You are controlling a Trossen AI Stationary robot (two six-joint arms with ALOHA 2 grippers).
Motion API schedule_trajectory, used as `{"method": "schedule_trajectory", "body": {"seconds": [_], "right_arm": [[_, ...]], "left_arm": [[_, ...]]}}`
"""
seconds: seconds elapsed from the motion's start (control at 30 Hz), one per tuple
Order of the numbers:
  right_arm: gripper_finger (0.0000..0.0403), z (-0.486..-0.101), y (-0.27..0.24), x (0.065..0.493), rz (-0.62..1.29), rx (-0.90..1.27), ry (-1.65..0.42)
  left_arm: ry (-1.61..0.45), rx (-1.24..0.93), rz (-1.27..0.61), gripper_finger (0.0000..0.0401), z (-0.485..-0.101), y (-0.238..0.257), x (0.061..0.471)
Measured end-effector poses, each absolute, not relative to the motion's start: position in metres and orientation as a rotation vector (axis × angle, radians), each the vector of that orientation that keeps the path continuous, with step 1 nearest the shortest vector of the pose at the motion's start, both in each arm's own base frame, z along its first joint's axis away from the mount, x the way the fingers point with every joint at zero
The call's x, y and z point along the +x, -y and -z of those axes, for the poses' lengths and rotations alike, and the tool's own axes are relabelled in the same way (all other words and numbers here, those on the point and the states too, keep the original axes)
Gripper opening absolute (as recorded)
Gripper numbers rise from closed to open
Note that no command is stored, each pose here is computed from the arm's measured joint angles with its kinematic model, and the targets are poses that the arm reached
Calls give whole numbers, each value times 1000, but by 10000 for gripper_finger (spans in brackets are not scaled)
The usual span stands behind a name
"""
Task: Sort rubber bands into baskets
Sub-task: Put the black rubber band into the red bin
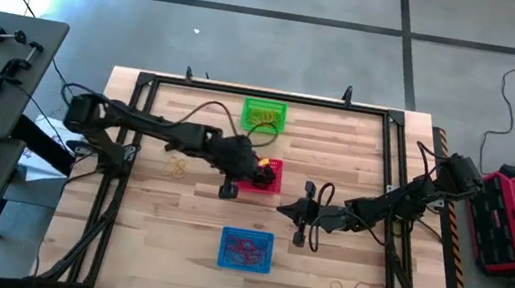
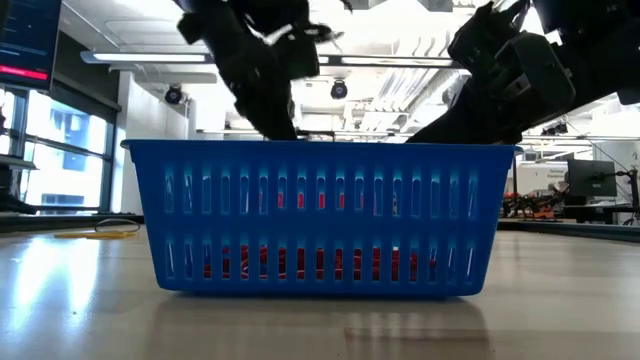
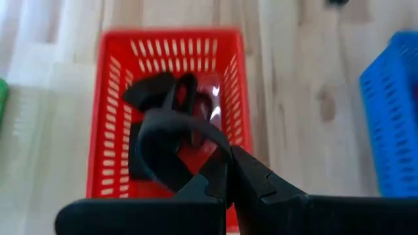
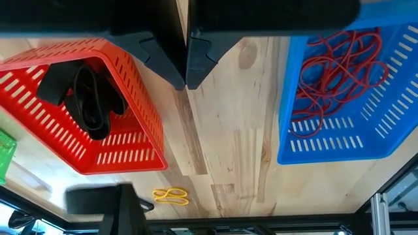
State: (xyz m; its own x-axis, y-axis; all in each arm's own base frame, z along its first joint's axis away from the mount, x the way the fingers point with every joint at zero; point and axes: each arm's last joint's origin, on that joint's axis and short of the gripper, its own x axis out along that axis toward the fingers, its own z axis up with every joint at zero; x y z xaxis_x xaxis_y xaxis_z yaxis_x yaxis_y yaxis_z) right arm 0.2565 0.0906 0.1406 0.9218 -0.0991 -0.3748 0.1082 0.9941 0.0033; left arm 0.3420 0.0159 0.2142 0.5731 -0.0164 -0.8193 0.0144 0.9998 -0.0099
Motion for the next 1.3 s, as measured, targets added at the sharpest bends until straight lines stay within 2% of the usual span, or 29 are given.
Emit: {"method": "schedule_trajectory", "body": {"seconds": [0.37,0.67,0.93,1.07,1.3], "right_arm": [[0,-140,-90,256,108,23,-395],[0,-140,-90,256,108,26,-394],[0,-140,-90,256,108,26,-393],[0,-140,-90,256,108,26,-393],[0,-140,-90,256,108,26,-393]], "left_arm": [[-1129,51,45,1,-191,-17,358],[-1175,75,67,19,-183,-20,357],[-1184,63,62,7,-178,-23,359],[-1196,62,63,28,-173,-23,360],[-1175,64,60,92,-177,-23,360]]}}
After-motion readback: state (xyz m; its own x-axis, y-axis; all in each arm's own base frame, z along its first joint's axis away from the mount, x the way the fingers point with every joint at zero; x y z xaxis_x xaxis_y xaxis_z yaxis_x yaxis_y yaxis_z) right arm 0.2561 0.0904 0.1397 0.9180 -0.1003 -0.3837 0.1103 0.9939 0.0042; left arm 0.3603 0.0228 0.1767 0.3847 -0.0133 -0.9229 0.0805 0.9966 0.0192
